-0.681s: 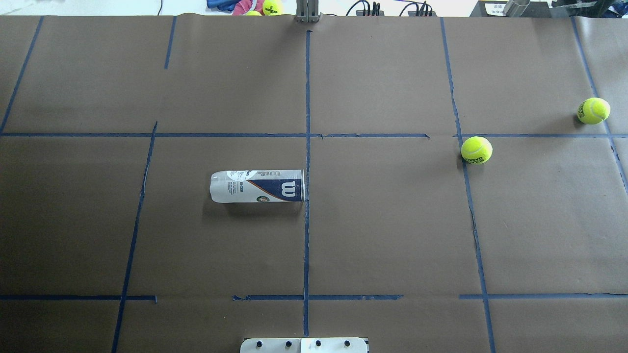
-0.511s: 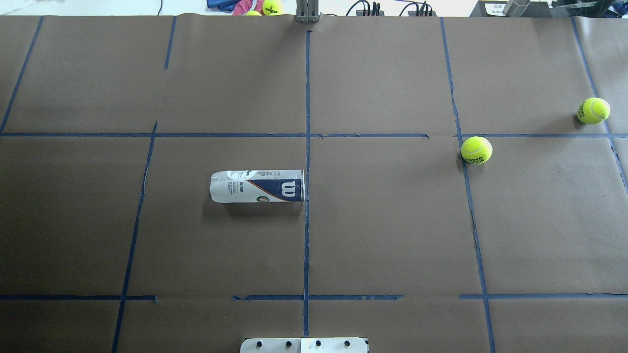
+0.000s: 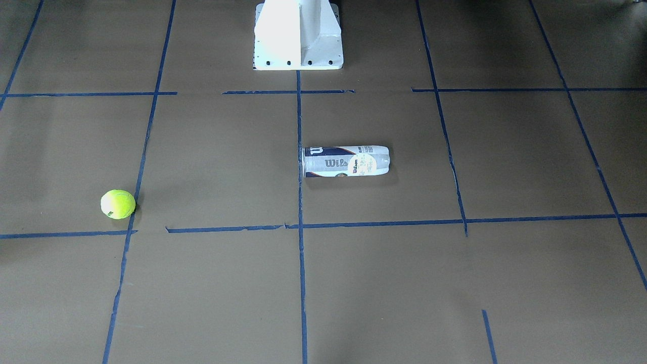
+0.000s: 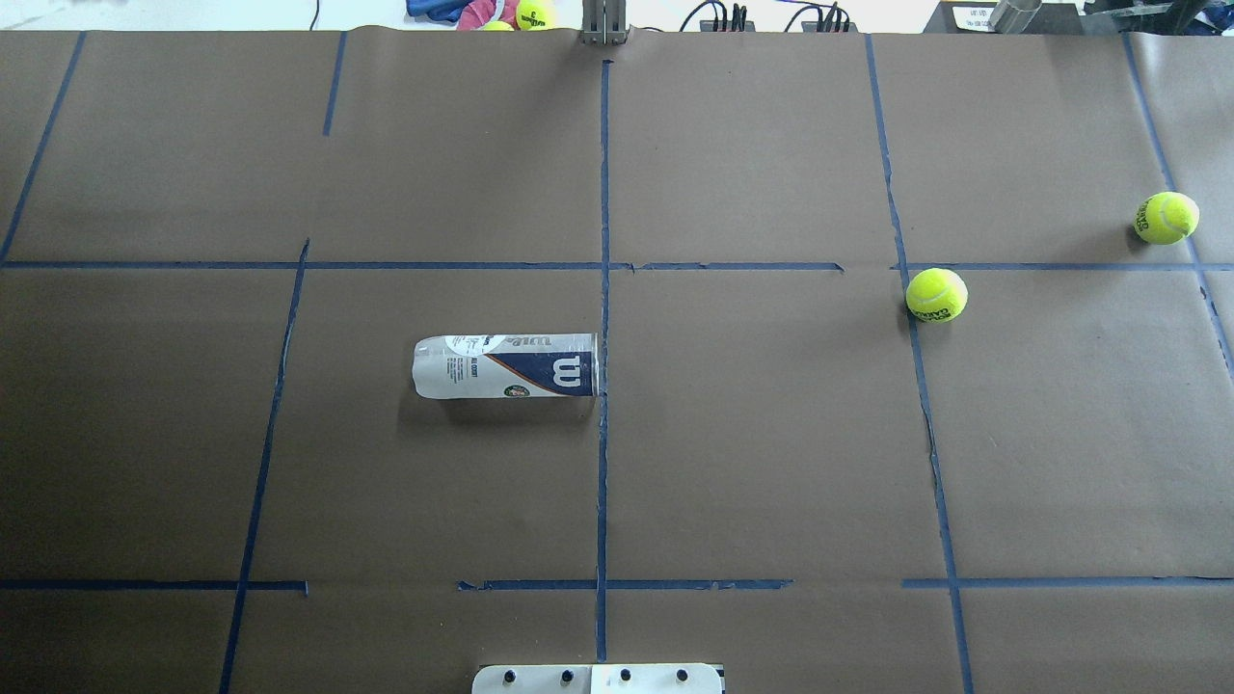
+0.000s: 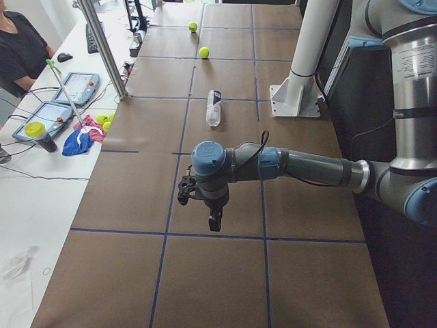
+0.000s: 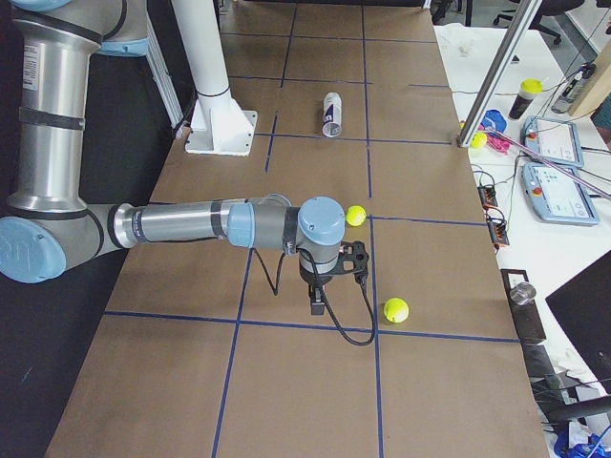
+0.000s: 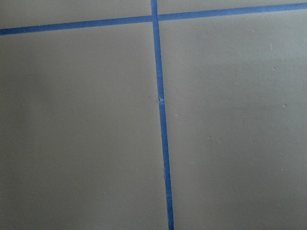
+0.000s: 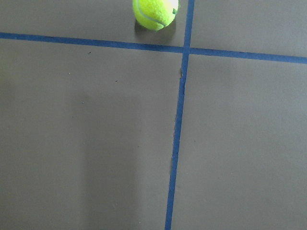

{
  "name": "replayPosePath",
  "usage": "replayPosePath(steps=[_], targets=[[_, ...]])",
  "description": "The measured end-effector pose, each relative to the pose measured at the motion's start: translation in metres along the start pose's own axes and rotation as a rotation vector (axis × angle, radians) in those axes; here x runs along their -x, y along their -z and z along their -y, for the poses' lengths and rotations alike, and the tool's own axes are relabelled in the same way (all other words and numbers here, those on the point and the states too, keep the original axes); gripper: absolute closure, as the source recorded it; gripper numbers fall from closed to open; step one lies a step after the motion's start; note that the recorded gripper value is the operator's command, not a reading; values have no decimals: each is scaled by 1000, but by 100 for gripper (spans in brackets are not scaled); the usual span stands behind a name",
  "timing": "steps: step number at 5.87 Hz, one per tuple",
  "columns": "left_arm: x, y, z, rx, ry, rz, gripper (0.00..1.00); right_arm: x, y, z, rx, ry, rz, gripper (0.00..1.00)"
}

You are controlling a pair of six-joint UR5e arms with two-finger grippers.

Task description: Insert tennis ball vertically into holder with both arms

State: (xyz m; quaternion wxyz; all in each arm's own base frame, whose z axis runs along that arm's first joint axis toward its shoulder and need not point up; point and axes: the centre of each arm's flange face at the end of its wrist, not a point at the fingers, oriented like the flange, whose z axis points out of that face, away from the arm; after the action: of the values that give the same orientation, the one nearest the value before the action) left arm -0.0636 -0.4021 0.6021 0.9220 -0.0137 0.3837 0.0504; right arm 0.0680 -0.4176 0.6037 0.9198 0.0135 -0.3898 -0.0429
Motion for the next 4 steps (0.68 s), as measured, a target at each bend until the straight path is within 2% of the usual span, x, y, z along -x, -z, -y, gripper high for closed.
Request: replayPosePath(steps=[4], targets=[[-6, 6, -1, -16, -17, 0, 0, -7, -8, -4, 17, -17, 5, 0]])
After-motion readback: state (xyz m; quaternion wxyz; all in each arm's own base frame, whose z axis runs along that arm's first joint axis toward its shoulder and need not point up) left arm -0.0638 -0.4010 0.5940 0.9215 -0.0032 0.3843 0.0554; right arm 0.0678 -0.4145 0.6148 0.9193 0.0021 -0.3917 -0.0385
